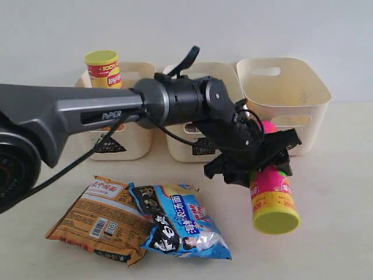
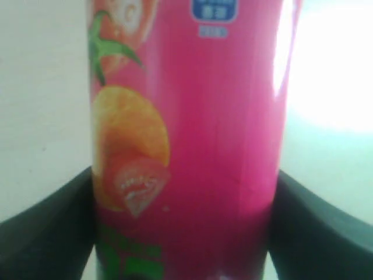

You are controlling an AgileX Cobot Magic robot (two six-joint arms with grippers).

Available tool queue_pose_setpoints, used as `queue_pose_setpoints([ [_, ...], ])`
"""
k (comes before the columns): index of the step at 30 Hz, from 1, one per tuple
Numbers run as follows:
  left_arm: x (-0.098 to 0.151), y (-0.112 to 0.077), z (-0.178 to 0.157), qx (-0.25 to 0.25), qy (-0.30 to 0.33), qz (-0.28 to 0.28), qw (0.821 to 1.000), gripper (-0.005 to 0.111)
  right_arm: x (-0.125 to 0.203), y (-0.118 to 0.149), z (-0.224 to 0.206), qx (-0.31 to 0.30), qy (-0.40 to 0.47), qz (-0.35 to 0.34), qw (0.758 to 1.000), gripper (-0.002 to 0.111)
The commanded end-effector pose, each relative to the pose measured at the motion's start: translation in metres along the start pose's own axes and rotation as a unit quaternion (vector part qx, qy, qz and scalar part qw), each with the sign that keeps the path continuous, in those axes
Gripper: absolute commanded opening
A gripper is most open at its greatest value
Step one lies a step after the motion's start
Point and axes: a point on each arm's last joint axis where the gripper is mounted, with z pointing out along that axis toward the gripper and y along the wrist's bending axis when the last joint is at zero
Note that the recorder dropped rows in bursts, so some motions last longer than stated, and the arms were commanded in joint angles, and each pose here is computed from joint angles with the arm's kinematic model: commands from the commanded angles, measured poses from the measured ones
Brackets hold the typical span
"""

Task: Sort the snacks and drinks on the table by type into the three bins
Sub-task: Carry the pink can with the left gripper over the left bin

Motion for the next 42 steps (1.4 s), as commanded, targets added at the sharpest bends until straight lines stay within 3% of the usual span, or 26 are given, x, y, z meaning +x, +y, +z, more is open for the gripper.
queue_pose_setpoints([
  [1,0.0,-0.024,-0.046,0.017,-0.002,0.098,0.995,0.004,-0.001,0.0,0.0,-0.001,-0.004,-0.001,1.0,0.0],
  [7,0.004,-0.053,-0.114,0.042,-0.03,0.196,0.979,0.004,-0.001,0.0,0.0,-0.001,-0.004,-0.001,1.0,0.0],
  [14,0.004,-0.076,-0.221,0.058,-0.141,0.248,0.957,0.004,-0.001,0.0,0.0,-0.001,-0.004,-0.001,1.0,0.0],
  [18,-0.004,-0.066,-0.275,0.039,-0.207,0.255,0.944,0.004,-0.001,0.0,0.0,-0.001,-0.004,-0.001,1.0,0.0],
  [19,-0.013,-0.052,-0.295,0.015,-0.237,0.246,0.94,0.004,-0.001,0.0,0.0,-0.001,-0.004,-0.001,1.0,0.0],
  [24,-0.05,-0.006,-0.326,-0.018,-0.302,0.182,0.936,0.004,-0.001,0.0,0.0,-0.001,-0.004,-0.003,1.0,0.0],
  [28,-0.085,0.036,-0.324,-0.047,-0.34,0.139,0.929,0.004,-0.001,0.0,0.0,-0.001,-0.004,-0.001,1.0,0.0],
  [33,-0.118,0.076,-0.275,-0.081,-0.328,0.134,0.932,0.004,-0.001,0.0,0.0,-0.001,-0.004,-0.001,1.0,0.0],
  [42,-0.146,0.104,-0.224,-0.096,-0.364,0.151,0.914,0.004,-0.001,0.0,0.0,-0.001,-0.004,-0.001,1.0,0.0],
])
